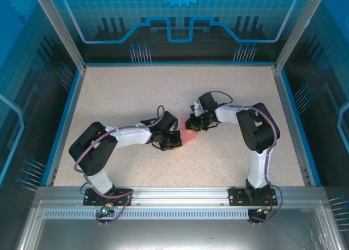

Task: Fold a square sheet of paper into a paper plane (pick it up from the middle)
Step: Fourth fold the wing at the center of the table.

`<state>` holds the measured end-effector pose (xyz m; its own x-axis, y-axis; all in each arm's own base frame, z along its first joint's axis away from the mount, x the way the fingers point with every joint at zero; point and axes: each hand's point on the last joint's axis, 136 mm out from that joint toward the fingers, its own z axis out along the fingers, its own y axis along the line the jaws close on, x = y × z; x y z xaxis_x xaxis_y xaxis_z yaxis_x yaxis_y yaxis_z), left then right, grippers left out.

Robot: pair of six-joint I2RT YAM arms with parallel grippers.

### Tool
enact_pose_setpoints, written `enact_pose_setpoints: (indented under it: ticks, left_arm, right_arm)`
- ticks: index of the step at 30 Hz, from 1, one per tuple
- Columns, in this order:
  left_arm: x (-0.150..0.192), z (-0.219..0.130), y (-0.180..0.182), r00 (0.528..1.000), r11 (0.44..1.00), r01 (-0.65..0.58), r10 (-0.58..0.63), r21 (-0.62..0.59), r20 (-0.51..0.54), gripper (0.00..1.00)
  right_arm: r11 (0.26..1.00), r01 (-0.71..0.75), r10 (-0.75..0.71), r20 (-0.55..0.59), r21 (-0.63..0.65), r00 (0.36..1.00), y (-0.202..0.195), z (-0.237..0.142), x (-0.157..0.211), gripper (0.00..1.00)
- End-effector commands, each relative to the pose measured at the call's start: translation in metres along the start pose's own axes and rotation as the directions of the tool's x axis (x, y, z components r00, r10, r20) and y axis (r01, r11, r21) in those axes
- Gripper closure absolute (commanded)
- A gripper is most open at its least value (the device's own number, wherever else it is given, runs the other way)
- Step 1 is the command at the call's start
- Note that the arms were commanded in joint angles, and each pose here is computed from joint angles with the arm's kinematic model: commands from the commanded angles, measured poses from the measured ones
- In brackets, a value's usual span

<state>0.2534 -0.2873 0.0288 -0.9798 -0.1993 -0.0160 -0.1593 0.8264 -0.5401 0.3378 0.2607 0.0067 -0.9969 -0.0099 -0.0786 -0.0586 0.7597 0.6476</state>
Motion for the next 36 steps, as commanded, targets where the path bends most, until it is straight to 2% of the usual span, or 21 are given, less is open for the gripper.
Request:
enact_pose_setpoints:
  ticks: [1,29,36]
  left_arm:
    - [-0.002,0.002,0.012,1.0,0.998,0.022,-0.022,-0.051,-0.001,0.99]
    - [0.008,0.015,0.05,0.996,0.989,0.084,-0.088,-0.118,-0.025,1.0]
    - [0.009,0.009,0.056,0.995,0.989,0.095,-0.098,-0.113,-0.019,1.0]
  right_arm:
    - [0.947,-0.106,0.148,-0.12,0.302,0.982,-0.087,0.028,0.054,1.0]
    - [0.942,-0.104,0.152,-0.129,0.319,0.98,-0.09,0.028,0.057,1.0]
    - [0.939,-0.107,0.156,-0.13,0.326,0.979,-0.093,0.027,0.058,1.0]
